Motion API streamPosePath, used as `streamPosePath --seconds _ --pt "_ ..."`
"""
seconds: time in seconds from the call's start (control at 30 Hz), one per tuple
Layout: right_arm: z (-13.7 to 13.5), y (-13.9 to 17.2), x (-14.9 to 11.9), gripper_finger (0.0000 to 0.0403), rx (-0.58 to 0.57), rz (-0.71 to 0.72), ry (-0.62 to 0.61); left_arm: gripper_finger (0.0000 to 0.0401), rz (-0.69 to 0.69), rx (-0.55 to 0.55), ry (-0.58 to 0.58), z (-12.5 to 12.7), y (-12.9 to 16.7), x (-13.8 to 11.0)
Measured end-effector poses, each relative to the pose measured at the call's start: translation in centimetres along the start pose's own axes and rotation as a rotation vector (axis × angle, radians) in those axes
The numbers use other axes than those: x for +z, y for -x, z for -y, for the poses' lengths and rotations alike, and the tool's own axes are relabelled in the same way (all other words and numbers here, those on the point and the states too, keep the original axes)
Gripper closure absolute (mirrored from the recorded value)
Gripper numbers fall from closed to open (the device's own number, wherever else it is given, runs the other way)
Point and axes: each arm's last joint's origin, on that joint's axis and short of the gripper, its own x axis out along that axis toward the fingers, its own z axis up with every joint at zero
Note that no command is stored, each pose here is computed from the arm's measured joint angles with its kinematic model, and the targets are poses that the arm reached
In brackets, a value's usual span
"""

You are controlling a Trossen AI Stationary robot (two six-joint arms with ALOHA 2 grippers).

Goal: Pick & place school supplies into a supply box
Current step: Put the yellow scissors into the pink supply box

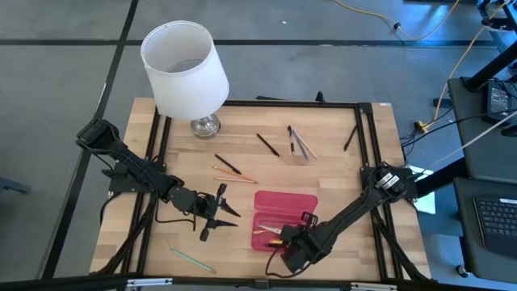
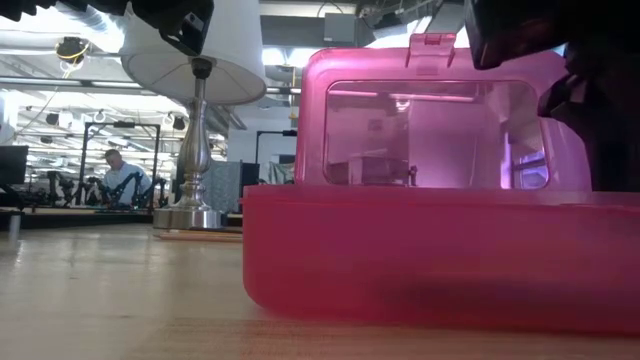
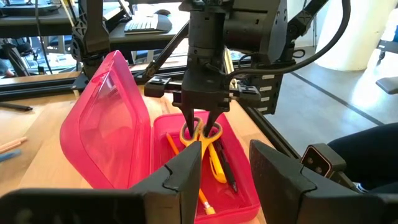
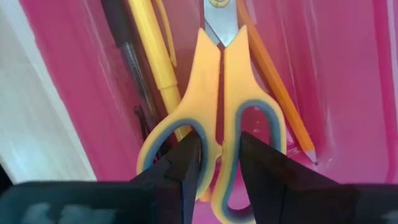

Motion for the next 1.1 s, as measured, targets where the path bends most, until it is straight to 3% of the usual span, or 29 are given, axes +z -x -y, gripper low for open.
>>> streamPosePath --seconds 0.8,1.1 --pt "0.57 -0.19 0.87 0.0285 -0.005 -0.001 -0.001 0.0274 0.0 -0.001 0.0 0.03 0.01 0.0" --pt "0.63 -0.14 0.84 0.0218 -0.01 -0.009 0.004 0.0274 0.0 -0.001 0.001 0.03 0.01 0.0"
